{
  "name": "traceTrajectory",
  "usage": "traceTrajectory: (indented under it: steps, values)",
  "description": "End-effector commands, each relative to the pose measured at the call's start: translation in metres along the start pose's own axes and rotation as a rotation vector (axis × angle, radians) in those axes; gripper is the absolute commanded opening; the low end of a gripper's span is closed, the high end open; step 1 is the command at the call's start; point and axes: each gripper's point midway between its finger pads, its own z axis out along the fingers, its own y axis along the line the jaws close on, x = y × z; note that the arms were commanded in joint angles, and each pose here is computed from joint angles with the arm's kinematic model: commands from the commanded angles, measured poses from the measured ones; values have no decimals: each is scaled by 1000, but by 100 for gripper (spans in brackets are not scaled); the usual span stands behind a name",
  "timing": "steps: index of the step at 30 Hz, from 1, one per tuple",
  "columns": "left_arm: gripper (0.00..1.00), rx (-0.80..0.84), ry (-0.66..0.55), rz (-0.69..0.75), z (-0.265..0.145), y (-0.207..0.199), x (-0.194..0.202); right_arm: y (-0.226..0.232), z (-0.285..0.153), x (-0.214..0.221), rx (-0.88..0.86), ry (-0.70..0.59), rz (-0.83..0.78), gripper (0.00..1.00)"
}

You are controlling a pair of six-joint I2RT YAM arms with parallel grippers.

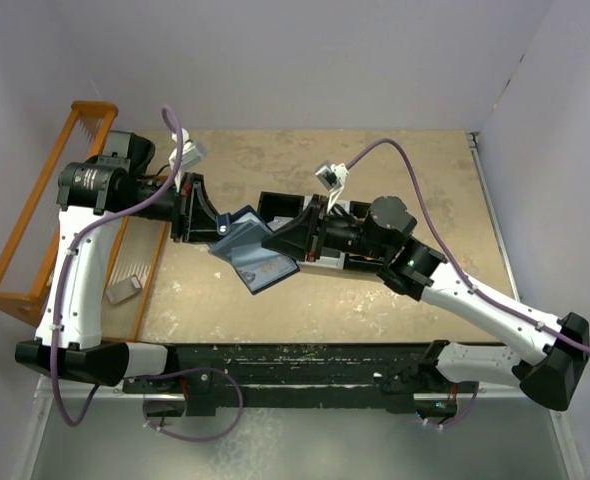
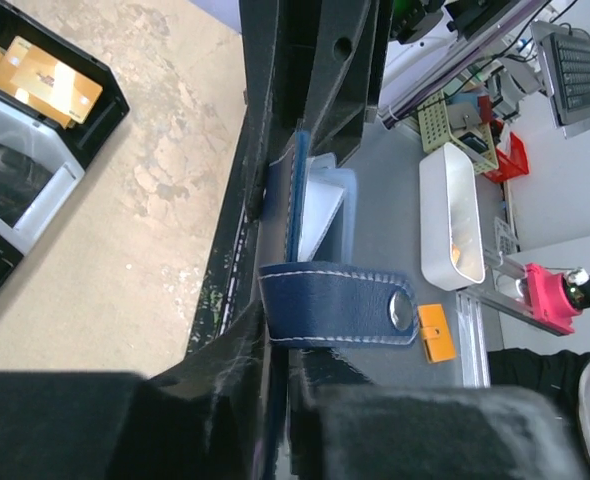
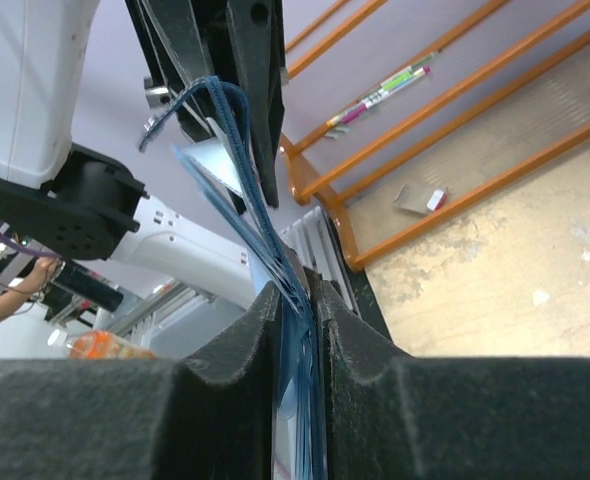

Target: Take the credit cards out of the card holder

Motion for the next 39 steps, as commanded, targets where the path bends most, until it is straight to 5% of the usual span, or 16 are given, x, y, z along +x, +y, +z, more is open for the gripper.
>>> traceTrajectory:
  steps: [1,6,14,19,30,39]
  values:
    - [29,47,-46,66,-3,-20,-13,8,-10,-10,0,-40,-28,14]
    - [54,85,-74,85,-4,-32,-21,12,-13,-12,-11,-44,-38,0]
    - [68,86,-84,134,-6,-40,-29,16,-21,-17,-1,-61,-67,0]
    - [69,29,-78,216,-10,-40,-38,16,-25,-18,14,-62,-85,0]
    - [67,13,-92,136,-3,-18,-27,21,-23,-19,-12,-43,-97,0]
    - [77,-72,-23,241,-4,-4,4,22,-17,-16,-30,-10,-105,0]
